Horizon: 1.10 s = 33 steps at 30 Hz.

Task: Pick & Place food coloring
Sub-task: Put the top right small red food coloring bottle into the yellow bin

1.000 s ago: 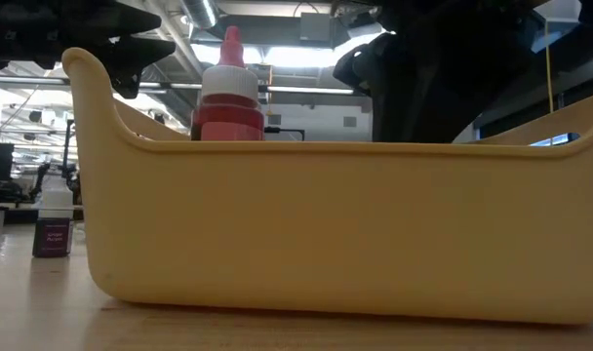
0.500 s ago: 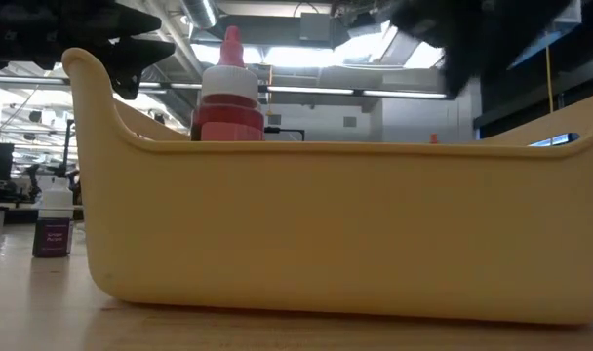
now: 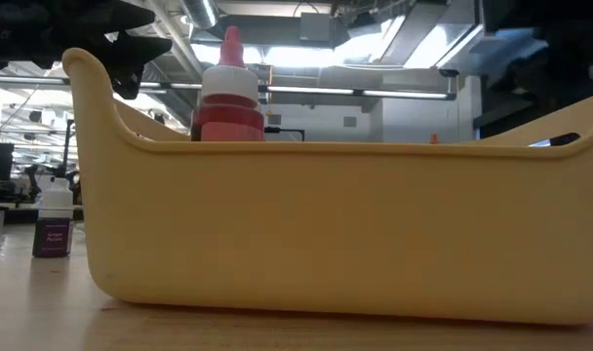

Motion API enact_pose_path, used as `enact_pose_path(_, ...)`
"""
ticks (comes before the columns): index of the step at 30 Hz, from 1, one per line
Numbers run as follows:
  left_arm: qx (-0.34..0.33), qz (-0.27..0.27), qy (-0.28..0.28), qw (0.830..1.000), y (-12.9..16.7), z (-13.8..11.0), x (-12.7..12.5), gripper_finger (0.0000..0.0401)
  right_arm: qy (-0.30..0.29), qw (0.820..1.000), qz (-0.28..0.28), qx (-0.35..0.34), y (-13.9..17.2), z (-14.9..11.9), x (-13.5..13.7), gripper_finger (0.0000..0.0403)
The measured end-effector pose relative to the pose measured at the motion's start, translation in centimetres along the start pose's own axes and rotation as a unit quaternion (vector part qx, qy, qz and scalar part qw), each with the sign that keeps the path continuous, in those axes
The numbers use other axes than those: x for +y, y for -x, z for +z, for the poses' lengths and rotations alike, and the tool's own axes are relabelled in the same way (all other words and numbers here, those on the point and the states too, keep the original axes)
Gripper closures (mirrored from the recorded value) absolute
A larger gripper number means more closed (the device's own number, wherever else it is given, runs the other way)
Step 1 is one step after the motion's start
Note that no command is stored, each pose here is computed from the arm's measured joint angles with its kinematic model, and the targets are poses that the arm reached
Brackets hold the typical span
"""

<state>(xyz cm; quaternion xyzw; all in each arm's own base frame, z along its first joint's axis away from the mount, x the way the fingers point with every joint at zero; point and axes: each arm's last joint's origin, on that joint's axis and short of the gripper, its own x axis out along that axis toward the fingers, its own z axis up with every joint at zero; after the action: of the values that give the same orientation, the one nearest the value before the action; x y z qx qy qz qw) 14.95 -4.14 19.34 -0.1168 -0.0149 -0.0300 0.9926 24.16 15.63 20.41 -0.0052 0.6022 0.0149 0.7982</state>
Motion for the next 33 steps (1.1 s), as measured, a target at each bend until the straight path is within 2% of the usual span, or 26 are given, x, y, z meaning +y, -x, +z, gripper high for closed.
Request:
enact_pose_path(6,-0.001,0.002,0.000,1.000,0.0,0.0,0.0,0.0231,-0.013,1.000,-0.020,-0.018,0.0,-1.7,-1.2,0.0281)
enact_pose_path(12,0.000,0.002,0.000,1.000,0.0,0.0,0.0,0.0231,-0.020,0.996,-0.081,0.027,0.0,-2.8,-2.2,0.0281)
enact_pose_path(17,0.000,0.002,0.000,1.000,0.0,0.0,0.0,0.0230,-0.099,0.982,-0.142,0.076,0.3,-3.5,-4.0,0.0281)
enact_pose_path(21,0.001,0.003,-0.001,1.000,0.0,0.0,0.0,0.0230,-0.148,0.970,-0.167,0.099,0.5,-3.5,-5.6,0.0281)
enact_pose_path(24,0.002,0.003,-0.001,1.000,0.0,-0.1,0.0,0.0230,-0.173,0.966,-0.168,0.096,0.8,-3.4,-7.0,0.0281)
enact_pose_path(28,0.005,0.004,0.003,1.000,0.0,-0.1,0.0,0.0230,-0.216,0.961,-0.156,0.078,0.9,-4.8,-9.1,0.0281)
enact_pose_path(33,0.007,0.004,0.010,1.000,0.0,-0.1,0.0,0.0230,-0.283,0.954,-0.098,0.021,1.1,-6.8,-11.1,0.0281)
